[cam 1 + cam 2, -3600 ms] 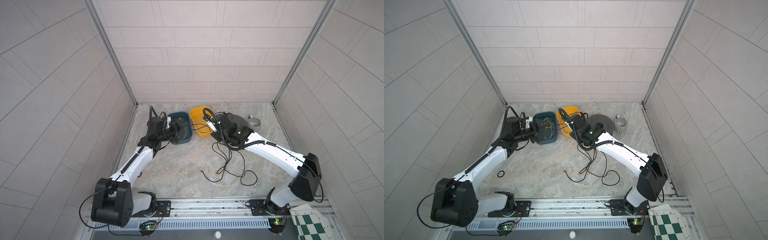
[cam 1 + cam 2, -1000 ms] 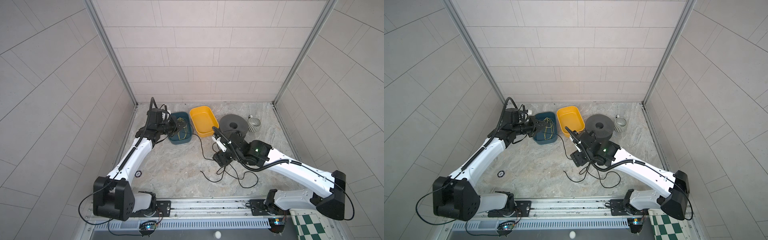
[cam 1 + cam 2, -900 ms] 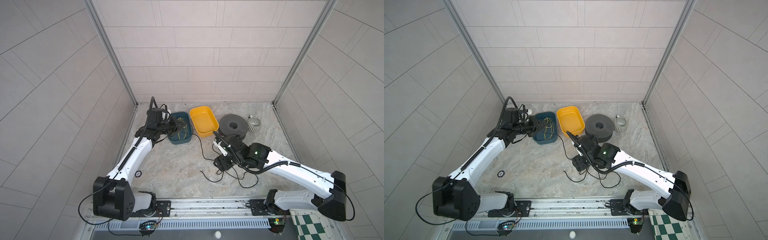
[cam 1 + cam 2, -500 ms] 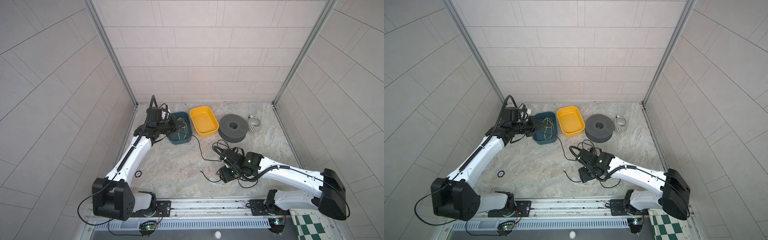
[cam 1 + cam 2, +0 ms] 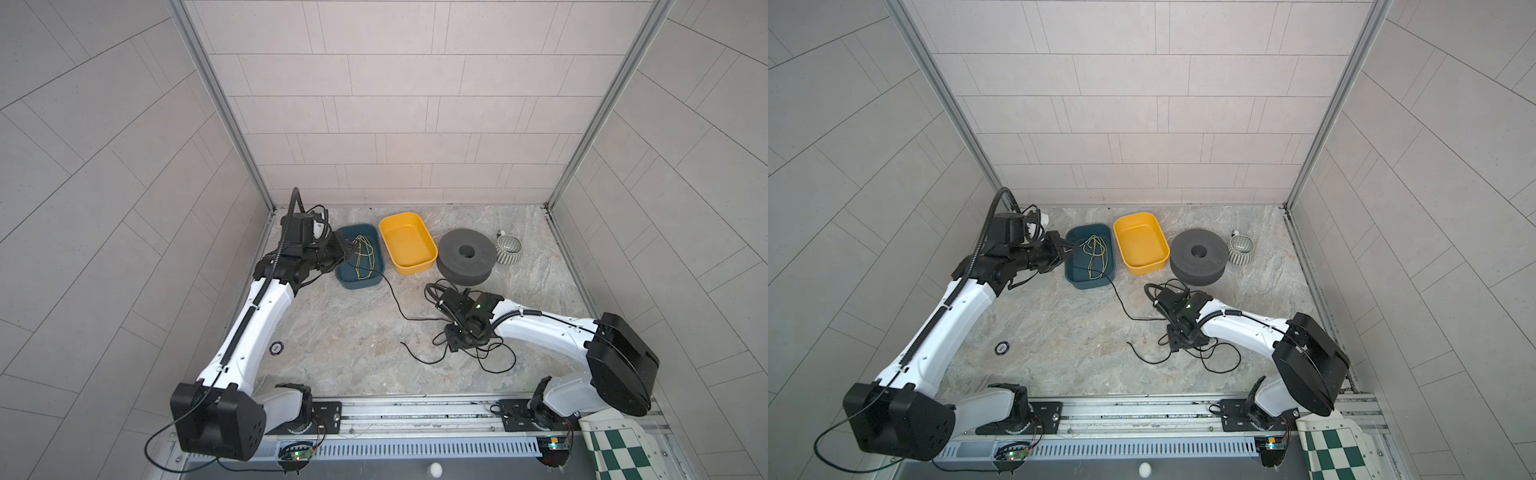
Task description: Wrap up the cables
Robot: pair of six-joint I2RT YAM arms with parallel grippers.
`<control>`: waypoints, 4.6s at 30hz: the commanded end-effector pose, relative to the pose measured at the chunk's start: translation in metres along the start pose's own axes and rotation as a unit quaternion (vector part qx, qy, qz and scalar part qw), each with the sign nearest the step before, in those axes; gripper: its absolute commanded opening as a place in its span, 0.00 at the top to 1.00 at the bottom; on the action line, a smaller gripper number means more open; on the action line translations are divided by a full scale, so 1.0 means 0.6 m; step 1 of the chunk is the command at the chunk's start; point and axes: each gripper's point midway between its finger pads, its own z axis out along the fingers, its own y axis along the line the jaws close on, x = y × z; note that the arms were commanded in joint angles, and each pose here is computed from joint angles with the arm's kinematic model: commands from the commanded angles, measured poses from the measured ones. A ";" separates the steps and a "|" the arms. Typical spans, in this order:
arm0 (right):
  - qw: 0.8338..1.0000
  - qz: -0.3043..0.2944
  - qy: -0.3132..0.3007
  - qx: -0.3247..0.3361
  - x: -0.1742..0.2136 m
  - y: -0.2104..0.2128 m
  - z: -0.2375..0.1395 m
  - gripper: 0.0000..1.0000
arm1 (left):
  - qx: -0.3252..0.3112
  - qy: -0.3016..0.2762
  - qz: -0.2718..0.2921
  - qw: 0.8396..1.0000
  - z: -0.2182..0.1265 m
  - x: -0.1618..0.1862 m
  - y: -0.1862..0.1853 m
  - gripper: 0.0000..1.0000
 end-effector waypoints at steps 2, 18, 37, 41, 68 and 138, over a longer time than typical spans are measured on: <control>0.999 -0.010 -0.027 0.038 -0.075 -0.052 -0.019 0.40 | -0.011 -0.013 0.012 1.000 -0.016 -0.003 0.003 1.00; 0.997 -0.049 0.003 -0.061 -0.104 -0.010 -0.117 0.24 | -0.015 -0.015 0.023 1.000 -0.025 0.003 0.015 1.00; 0.996 -0.014 -0.088 -0.006 -0.218 -0.046 -0.026 0.67 | -0.020 -0.010 0.025 0.999 -0.022 0.006 0.025 1.00; 0.995 0.005 -0.101 -0.001 -0.238 -0.055 0.006 0.69 | -0.020 -0.008 0.025 0.999 -0.025 0.009 0.025 1.00; 0.991 0.032 -0.129 0.016 -0.234 -0.093 -0.045 1.00 | -0.074 -0.012 0.056 0.996 -0.038 0.017 0.060 1.00; 0.899 0.266 -0.347 -0.032 -0.185 -0.337 -0.255 0.04 | -0.125 0.002 0.128 0.984 -0.029 0.026 0.094 1.00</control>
